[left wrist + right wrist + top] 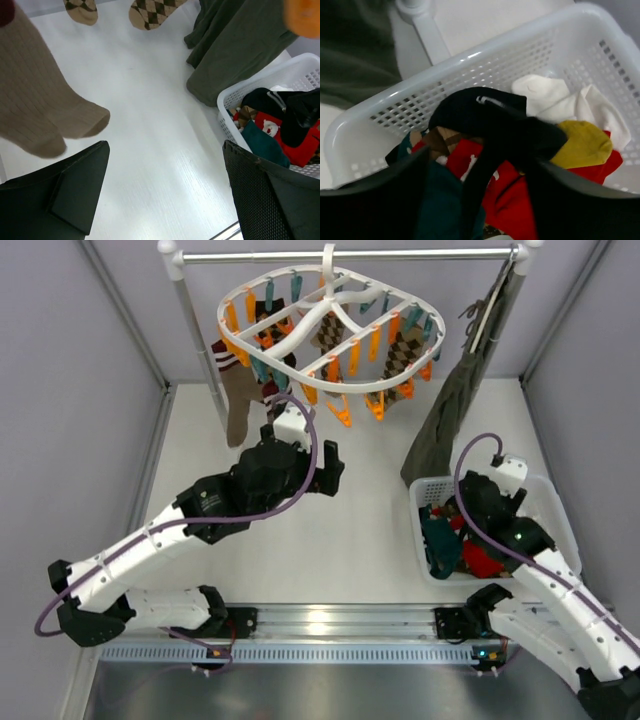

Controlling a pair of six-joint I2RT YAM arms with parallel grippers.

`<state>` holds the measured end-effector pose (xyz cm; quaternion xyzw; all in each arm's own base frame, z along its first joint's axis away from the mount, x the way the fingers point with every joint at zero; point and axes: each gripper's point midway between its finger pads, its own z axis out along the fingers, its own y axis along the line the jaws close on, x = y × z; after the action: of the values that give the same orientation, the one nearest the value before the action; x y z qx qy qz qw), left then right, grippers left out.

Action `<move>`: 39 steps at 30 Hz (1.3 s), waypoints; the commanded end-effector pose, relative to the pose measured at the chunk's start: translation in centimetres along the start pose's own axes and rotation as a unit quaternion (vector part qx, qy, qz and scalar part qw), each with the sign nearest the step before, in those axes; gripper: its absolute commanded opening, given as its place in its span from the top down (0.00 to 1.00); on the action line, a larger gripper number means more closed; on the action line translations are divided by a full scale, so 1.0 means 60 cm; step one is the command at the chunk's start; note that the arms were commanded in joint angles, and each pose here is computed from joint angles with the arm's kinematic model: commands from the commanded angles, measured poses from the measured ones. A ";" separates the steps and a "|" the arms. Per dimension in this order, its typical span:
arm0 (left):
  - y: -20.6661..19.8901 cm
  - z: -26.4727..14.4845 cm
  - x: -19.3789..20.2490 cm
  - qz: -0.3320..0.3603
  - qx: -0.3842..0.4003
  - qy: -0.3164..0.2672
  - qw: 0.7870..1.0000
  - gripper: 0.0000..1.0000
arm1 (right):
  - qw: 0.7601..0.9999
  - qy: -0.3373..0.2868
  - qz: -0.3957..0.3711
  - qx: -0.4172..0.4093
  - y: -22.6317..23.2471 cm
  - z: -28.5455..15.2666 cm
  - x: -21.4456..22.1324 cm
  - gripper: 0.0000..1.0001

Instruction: Remove the socks clipped to the hanger

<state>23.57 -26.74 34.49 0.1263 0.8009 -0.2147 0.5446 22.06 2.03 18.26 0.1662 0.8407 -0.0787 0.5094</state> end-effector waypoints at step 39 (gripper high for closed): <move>0.300 -0.122 0.104 -0.016 -0.249 -0.015 0.968 0.02 | 0.856 -0.099 -0.029 -0.507 0.556 -0.160 -0.065 0.01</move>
<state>22.53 -8.06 29.07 -0.0219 0.8118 -0.0494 0.5815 25.90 34.19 24.09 -0.1772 0.7460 0.3300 0.5506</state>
